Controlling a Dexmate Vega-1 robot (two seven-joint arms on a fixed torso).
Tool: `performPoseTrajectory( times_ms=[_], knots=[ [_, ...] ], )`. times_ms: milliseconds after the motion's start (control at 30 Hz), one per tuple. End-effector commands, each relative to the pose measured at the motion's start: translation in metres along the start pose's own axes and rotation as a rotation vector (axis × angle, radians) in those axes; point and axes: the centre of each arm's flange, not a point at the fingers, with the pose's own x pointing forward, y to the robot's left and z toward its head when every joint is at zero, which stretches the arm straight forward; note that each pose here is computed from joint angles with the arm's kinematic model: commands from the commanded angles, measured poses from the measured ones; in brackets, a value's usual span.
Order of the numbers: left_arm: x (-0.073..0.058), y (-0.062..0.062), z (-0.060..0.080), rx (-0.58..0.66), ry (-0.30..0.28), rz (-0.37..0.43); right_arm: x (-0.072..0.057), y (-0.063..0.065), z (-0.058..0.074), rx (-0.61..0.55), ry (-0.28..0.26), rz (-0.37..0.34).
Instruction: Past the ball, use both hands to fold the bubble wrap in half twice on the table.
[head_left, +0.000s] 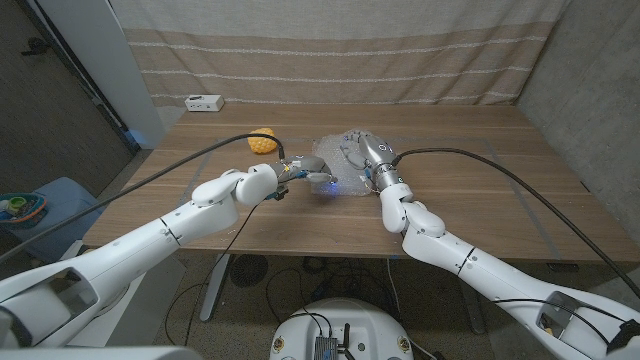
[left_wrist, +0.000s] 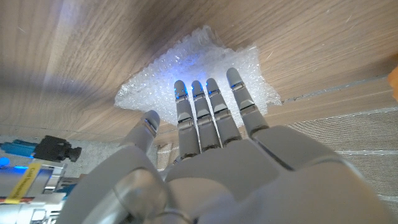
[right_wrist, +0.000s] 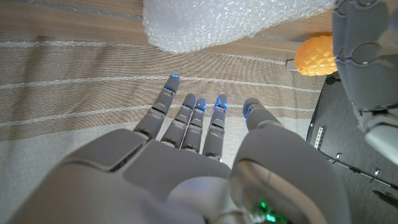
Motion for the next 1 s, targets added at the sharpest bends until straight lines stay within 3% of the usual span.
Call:
performPoseTrajectory(
  times_ms=[33,200,300,567,700,800,900,1000],
  knots=[
    [-0.01,0.002,0.007,-0.003,-0.031,0.014,0.025,0.01,-0.024,-0.024,0.114,0.14],
    [-0.009,0.003,0.006,-0.01,-0.042,0.007,0.035,0.02,-0.032,-0.064,0.127,0.225],
    [-0.008,0.002,0.005,-0.009,-0.037,-0.003,0.043,0.027,-0.037,-0.092,0.165,0.331],
    [-0.007,0.004,0.002,-0.008,-0.028,0.0,0.054,0.041,-0.045,-0.154,0.21,0.461],
    [-0.005,0.005,0.001,-0.008,-0.028,0.002,0.061,0.049,-0.05,-0.186,0.237,0.596],
    [-0.004,0.006,0.001,-0.01,-0.03,0.004,0.063,0.055,-0.054,-0.198,0.252,0.647],
    [-0.002,0.007,0.001,-0.008,-0.032,0.003,0.064,0.061,-0.059,-0.194,0.266,0.743],
    [-0.002,0.007,0.001,-0.006,-0.032,0.006,0.064,0.063,-0.061,-0.2,0.276,0.773]
  ],
)
